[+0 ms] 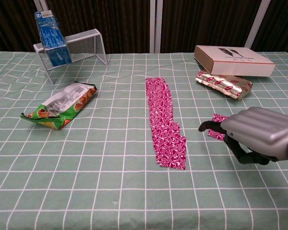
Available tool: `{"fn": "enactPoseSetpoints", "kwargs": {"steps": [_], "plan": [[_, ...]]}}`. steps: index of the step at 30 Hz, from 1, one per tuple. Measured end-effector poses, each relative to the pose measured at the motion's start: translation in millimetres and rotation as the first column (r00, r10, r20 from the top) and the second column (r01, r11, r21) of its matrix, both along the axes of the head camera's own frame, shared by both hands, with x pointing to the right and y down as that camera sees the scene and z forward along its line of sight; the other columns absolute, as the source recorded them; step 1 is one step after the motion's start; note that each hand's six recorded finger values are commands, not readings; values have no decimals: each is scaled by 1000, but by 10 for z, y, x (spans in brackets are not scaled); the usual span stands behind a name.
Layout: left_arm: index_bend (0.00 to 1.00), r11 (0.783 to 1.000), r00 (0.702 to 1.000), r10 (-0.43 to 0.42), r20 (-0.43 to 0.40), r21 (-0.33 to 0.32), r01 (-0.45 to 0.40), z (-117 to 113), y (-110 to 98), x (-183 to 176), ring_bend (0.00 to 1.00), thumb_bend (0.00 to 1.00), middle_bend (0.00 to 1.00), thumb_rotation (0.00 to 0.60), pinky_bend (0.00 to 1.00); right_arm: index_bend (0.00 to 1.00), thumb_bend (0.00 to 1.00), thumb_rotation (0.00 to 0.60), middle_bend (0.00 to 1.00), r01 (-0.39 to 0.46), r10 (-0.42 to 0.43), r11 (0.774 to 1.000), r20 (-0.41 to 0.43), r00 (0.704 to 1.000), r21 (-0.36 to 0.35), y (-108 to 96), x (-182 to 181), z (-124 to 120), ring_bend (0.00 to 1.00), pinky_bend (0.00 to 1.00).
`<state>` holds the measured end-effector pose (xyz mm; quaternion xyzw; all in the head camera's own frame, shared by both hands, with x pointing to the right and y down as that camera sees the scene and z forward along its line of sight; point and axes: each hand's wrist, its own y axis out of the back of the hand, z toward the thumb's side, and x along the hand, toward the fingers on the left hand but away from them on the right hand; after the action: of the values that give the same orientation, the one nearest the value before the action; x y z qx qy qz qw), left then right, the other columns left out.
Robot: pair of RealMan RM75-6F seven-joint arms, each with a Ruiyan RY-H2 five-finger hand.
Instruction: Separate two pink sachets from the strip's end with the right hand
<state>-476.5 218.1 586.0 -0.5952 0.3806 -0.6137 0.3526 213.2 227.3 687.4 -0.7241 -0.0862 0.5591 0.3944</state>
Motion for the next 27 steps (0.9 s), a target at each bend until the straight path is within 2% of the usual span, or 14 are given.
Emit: {"fn": "enactPoseSetpoints", "kwargs": {"steps": [6,14,27], "plan": [[20,1000,1000,-12,0,5,12,-17,-3,-32,0,146,0,600,70,144,1000,600,880,53,-52,998,21,998,-33,138,-257,104,800,720],[20,1000,1000,-13,-3,6,13,-6,1,-51,0,146,0,600,71,144,1000,600,880,83,-83,996,25,996,-27,139,-481,205,800,720],[20,1000,1000,-7,-5,14,8,-21,-5,-45,0,146,0,600,71,144,1000,600,880,84,-85,996,-29,996,-38,179,-363,270,800,720]]}}
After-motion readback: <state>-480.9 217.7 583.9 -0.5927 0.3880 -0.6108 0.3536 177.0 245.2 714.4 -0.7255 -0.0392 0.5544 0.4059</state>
